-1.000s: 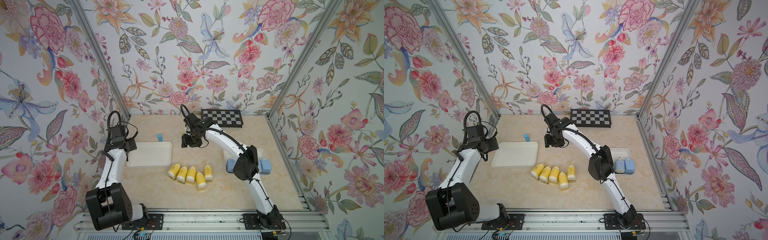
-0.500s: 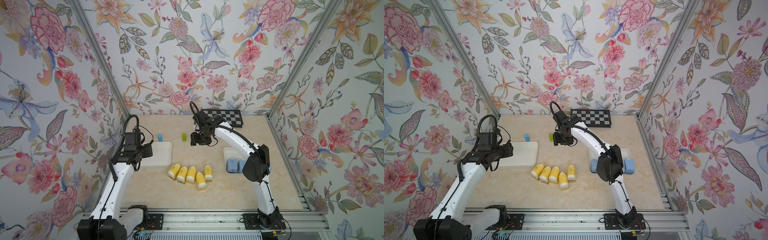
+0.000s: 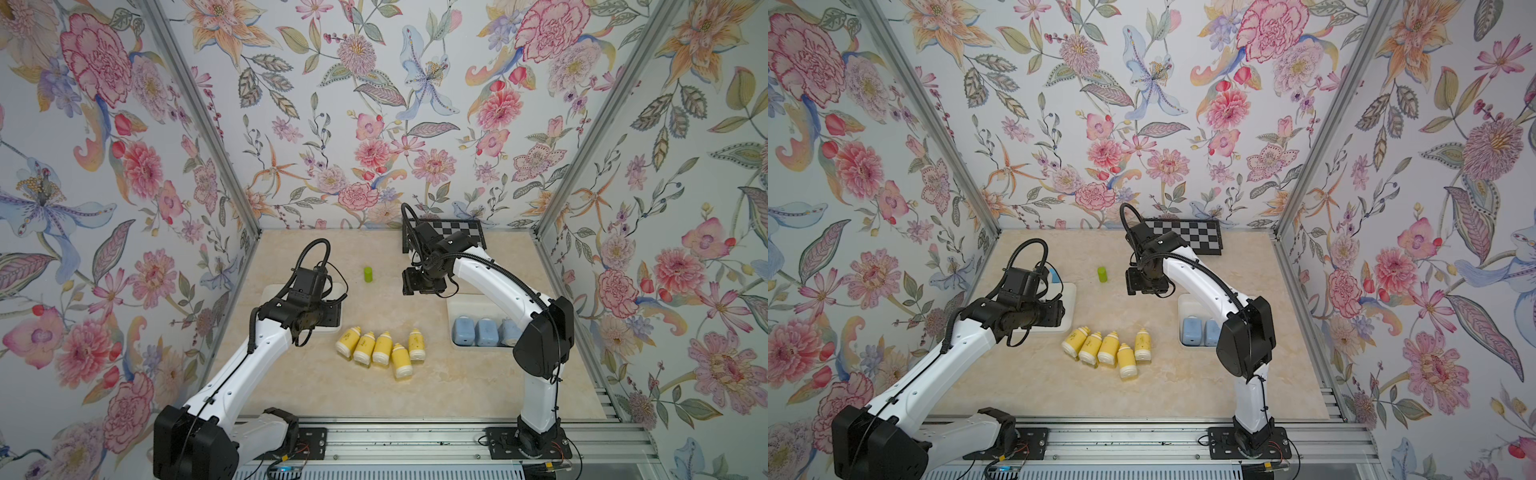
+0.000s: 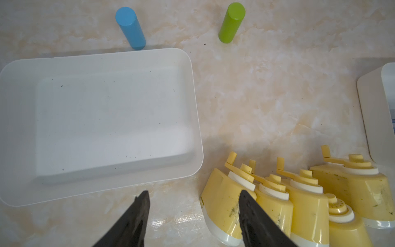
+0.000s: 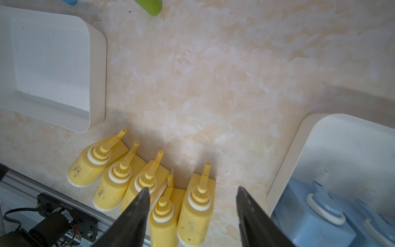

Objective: Place the pencil sharpeners by color into the storage box
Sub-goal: Pick up the pencil sharpener from the center of the board.

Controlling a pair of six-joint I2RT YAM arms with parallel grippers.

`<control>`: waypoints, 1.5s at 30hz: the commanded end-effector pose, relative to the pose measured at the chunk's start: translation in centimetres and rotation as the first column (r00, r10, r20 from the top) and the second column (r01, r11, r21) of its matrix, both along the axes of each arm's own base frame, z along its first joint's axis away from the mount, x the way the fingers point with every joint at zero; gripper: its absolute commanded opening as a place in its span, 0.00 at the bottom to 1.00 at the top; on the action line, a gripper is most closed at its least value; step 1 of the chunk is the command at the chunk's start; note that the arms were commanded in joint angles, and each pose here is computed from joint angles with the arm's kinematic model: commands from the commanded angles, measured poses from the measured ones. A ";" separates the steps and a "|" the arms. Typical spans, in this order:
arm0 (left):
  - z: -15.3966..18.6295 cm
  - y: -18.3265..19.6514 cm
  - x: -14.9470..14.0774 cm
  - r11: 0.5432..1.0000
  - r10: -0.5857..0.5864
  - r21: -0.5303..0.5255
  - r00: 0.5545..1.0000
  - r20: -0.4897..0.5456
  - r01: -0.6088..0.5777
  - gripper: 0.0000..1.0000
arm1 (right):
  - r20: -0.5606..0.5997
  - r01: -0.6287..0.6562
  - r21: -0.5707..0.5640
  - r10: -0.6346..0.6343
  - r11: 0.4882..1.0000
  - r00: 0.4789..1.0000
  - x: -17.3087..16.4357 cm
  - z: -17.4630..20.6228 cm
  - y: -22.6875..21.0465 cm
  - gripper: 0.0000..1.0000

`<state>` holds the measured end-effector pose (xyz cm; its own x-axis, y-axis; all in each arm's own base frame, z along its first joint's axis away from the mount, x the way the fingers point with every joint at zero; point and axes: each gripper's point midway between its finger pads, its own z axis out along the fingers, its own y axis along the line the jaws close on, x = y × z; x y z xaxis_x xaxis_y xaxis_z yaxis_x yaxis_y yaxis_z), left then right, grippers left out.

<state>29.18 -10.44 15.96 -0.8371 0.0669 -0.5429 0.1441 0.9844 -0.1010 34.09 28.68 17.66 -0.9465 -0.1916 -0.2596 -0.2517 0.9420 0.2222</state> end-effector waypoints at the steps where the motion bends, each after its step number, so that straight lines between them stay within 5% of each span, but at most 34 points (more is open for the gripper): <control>1: -1.2 -1.2 -1.0 0.998 -0.052 0.017 0.997 -0.060 0.053 0.68 | 0.017 0.009 -0.021 -0.009 1.000 1.000 -0.5 0.5 -1.4 0.66; 17: -5.6 -3.8 -2.4 0.980 -0.178 0.057 0.964 -0.197 0.192 0.69 | 0.004 0.094 -0.014 -0.094 0.995 0.996 -1.0 -0.2 -5.1 0.67; 45: -8.2 -4.0 -5.0 0.957 -0.241 0.072 0.910 -0.336 0.280 0.67 | -0.011 0.123 0.005 -0.123 0.992 0.992 -1.7 -1.5 -5.5 0.67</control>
